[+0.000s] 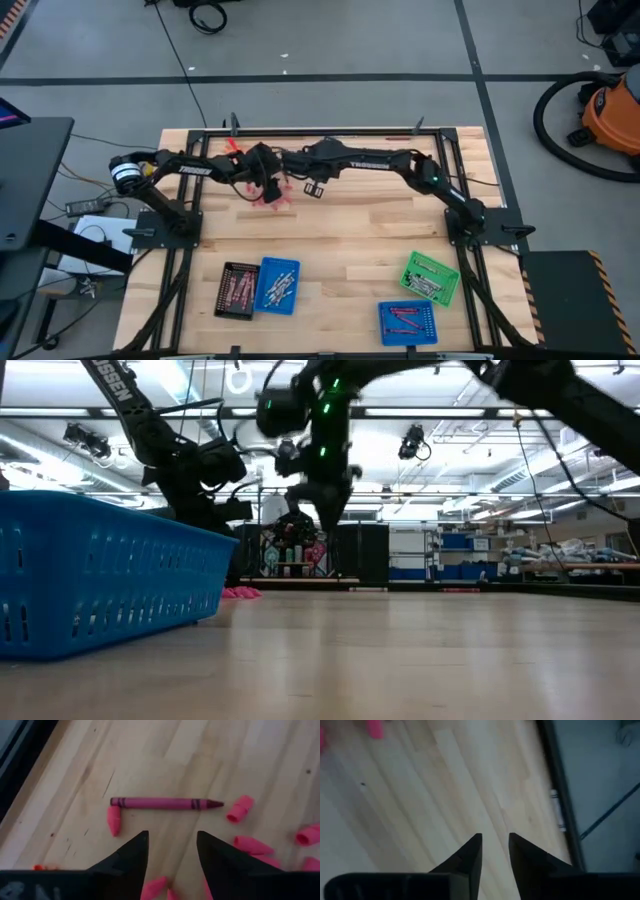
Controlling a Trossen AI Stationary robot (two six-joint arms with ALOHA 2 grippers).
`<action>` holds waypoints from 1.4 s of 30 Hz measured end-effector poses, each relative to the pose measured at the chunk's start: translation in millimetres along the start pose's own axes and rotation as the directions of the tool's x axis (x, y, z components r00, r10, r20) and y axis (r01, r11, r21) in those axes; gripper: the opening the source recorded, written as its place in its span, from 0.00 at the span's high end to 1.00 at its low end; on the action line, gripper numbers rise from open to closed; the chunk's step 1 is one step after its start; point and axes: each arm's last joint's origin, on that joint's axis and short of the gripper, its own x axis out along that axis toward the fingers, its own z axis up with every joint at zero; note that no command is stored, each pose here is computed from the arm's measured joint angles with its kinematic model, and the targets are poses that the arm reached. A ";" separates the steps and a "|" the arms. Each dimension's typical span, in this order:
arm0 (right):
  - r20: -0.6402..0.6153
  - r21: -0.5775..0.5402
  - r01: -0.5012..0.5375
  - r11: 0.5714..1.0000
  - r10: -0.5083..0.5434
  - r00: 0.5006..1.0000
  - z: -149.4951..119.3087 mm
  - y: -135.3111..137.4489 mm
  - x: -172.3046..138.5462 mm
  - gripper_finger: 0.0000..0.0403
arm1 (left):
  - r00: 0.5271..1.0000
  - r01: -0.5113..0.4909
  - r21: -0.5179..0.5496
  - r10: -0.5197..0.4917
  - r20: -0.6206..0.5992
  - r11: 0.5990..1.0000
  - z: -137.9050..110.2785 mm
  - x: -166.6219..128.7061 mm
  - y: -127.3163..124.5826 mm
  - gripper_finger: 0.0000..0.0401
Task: Sort crayons
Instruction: Put the red crayon into the right blue bin
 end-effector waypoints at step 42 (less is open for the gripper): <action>0.716 -0.096 -0.311 0.946 0.283 0.639 -154.2 21.5 -6.5 0.72 | 0.977 -0.193 0.454 0.127 0.171 0.870 22.4 -17.3 -33.6 0.52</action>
